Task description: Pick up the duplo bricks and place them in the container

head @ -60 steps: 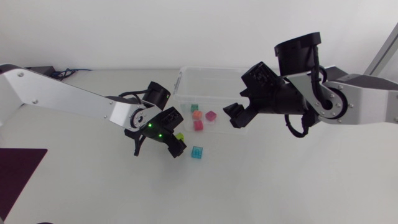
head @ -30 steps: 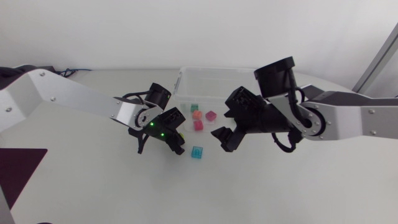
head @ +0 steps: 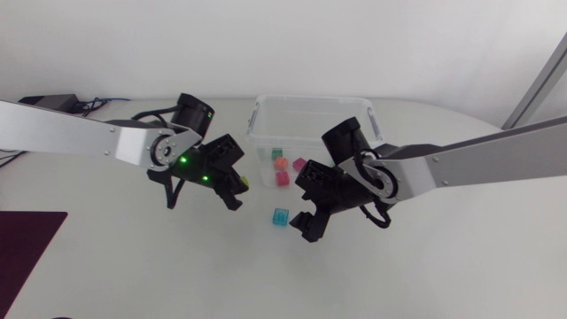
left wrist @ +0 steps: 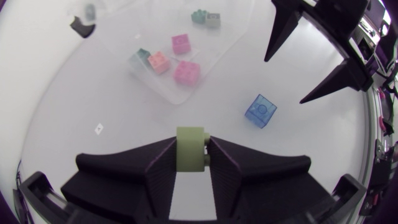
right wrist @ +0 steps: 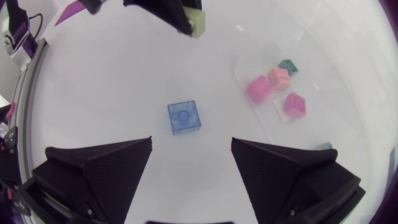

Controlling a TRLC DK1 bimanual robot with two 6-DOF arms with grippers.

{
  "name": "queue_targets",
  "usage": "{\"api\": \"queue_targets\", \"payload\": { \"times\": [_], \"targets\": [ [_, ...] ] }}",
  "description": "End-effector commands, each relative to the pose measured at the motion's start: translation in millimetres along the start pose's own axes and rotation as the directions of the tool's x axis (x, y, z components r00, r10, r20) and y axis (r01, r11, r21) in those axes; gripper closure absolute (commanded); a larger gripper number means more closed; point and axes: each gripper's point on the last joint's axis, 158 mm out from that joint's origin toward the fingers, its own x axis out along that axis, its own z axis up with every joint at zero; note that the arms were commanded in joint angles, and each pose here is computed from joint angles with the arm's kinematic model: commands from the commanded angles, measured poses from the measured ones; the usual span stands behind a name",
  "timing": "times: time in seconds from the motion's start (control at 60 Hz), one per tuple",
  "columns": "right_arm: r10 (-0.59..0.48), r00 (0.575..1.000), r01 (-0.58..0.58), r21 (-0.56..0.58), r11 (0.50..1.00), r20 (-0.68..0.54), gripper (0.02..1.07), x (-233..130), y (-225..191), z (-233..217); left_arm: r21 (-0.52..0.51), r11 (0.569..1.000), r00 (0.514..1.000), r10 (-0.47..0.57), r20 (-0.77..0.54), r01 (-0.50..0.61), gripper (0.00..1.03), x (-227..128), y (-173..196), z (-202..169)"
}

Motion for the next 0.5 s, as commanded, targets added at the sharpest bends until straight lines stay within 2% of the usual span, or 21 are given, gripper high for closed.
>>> {"api": "queue_targets", "payload": {
  "times": [0.0, 0.25, 0.483],
  "targets": [
    [0.028, 0.999, -0.029, -0.041, 0.999, -0.021, 0.15, 12, 2, 4, 0.003, 1.0, 1.0, -0.005, 0.007, 0.005, 0.77, -15, 1, -8],
    [0.119, 0.988, -0.13, -0.107, 0.986, -0.101, 0.18, 32, 17, 4, -0.013, 1.0, 0.999, -0.001, 0.049, 0.002, 0.77, -40, 6, -19],
    [0.145, 0.98, -0.165, -0.148, 0.975, -0.132, 0.19, 41, 20, 9, -0.028, 1.0, 0.996, -0.001, 0.086, 0.003, 0.77, -57, 10, -17]
  ]
}}
